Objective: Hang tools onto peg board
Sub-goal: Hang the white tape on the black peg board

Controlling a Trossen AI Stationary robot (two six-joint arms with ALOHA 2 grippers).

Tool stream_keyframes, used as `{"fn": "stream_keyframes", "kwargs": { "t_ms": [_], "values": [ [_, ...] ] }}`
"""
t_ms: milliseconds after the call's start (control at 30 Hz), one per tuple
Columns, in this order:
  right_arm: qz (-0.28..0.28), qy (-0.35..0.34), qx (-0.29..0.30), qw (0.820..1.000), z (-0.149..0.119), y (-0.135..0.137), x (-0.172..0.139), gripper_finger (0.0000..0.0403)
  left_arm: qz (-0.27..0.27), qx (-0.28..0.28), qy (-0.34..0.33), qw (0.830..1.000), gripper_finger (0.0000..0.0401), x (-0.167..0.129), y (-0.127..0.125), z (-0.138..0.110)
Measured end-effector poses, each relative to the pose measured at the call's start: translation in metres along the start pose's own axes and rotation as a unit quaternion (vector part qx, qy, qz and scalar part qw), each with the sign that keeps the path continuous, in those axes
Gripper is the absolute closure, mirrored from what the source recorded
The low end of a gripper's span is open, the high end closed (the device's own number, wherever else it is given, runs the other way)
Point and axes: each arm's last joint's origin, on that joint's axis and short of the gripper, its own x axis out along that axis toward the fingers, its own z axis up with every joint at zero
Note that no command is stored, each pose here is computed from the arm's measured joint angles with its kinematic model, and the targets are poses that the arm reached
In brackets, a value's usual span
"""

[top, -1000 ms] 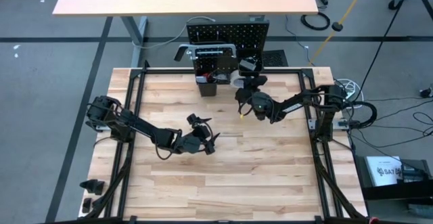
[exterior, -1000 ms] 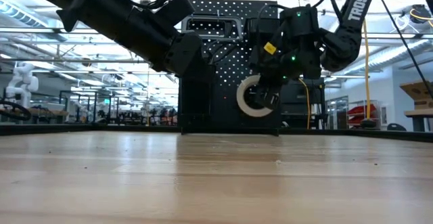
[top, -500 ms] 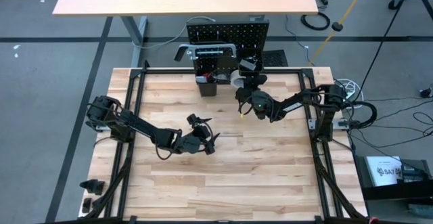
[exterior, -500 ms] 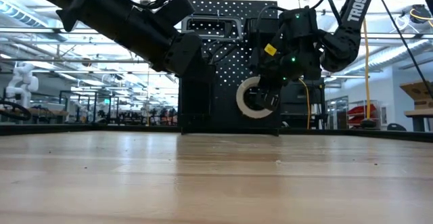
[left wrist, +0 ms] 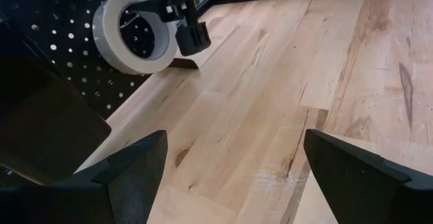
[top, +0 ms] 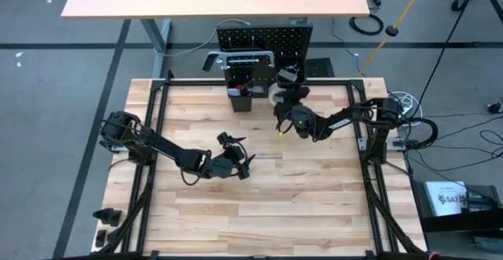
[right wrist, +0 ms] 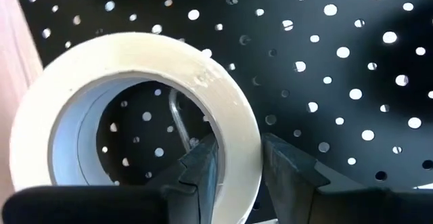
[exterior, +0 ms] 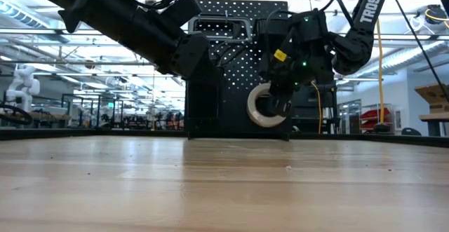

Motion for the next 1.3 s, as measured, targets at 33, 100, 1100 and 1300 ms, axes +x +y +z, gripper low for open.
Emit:
{"fn": "stream_keyframes", "kwargs": {
  "t_ms": [33, 100, 1100, 1300],
  "values": [
    [0.002, 0.001, -0.004, 1.000, -0.0004, 0.0007, 0.0000, 0.0297, 0.000, 0.000, 0.000, 1.000, 0.0049, 0.0000, 0.0000, 0.0000],
    [0.005, 0.002, -0.008, 1.000, -0.0007, 0.0014, -0.0001, 0.0296, 0.000, 0.000, 0.000, 1.000, 0.0049, 0.0000, 0.0000, 0.0000],
    [0.013, 0.020, -0.033, 0.999, -0.0030, 0.0053, -0.0015, 0.0296, -0.001, -0.001, -0.001, 1.000, 0.0049, 0.0000, -0.0001, 0.0002],
    [0.016, 0.015, -0.051, 0.998, -0.0004, 0.0072, -0.0061, 0.0296, 0.000, -0.001, -0.001, 1.000, 0.0049, 0.0000, -0.0001, 0.0002]
  ]
}}
